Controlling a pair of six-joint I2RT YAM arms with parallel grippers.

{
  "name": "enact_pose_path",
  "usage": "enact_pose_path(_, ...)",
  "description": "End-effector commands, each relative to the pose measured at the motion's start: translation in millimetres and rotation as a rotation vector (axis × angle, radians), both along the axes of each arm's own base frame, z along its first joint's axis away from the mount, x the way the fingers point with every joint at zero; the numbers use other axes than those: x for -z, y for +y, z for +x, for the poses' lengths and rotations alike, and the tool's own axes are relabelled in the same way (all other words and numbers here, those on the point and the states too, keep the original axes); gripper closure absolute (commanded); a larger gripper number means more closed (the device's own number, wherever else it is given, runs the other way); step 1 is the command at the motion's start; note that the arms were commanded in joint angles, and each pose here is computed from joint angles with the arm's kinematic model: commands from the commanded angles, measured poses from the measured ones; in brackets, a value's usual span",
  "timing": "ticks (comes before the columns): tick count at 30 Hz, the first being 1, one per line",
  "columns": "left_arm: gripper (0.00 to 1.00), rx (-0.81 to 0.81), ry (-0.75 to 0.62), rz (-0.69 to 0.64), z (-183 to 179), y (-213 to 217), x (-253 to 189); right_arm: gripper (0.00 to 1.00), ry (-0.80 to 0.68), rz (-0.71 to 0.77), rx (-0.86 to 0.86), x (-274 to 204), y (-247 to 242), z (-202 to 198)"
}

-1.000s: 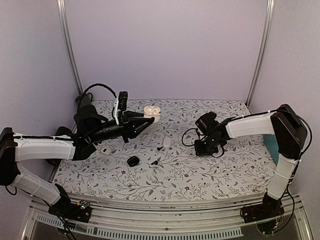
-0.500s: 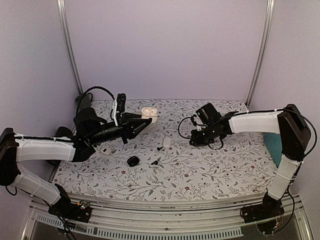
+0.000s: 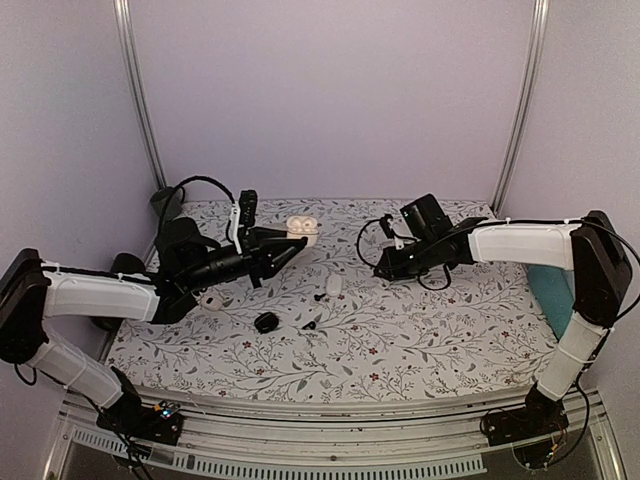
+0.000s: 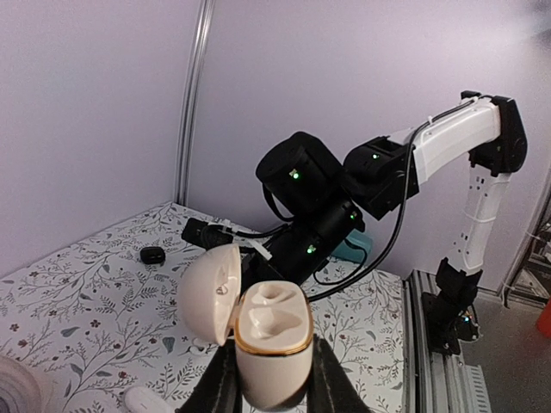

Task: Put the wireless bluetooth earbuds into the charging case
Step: Pick up the left earbud from the center of the board, then insert the left earbud into the left side groove of the charging case.

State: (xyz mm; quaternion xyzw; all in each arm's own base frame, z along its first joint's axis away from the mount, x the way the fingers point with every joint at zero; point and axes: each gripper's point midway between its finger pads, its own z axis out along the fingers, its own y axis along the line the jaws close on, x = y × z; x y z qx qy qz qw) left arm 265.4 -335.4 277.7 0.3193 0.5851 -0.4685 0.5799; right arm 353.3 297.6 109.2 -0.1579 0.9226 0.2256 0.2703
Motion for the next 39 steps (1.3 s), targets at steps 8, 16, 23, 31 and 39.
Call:
enact_pose_path(8, 1.00, -0.048, -0.051, -0.026, 15, 0, -13, 0.85, -0.082, 0.100, -0.061, -39, 8, 4)
enact_pose_path(16, 1.00, -0.082, -0.041, -0.017, 28, -3, 1, 0.85, -0.118, 0.158, -0.074, -67, 12, 2)
enact_pose_path(23, 1.00, -0.078, -0.067, -0.040, 35, -10, 5, 0.84, -0.191, 0.285, -0.086, -113, 14, -8)
enact_pose_path(31, 1.00, -0.124, -0.117, -0.011, 49, -29, 16, 0.84, -0.245, 0.486, -0.092, -162, 18, -23)
enact_pose_path(39, 1.00, -0.138, -0.156, -0.031, 54, -54, 16, 0.84, -0.277, 0.621, -0.096, -194, 23, -28)
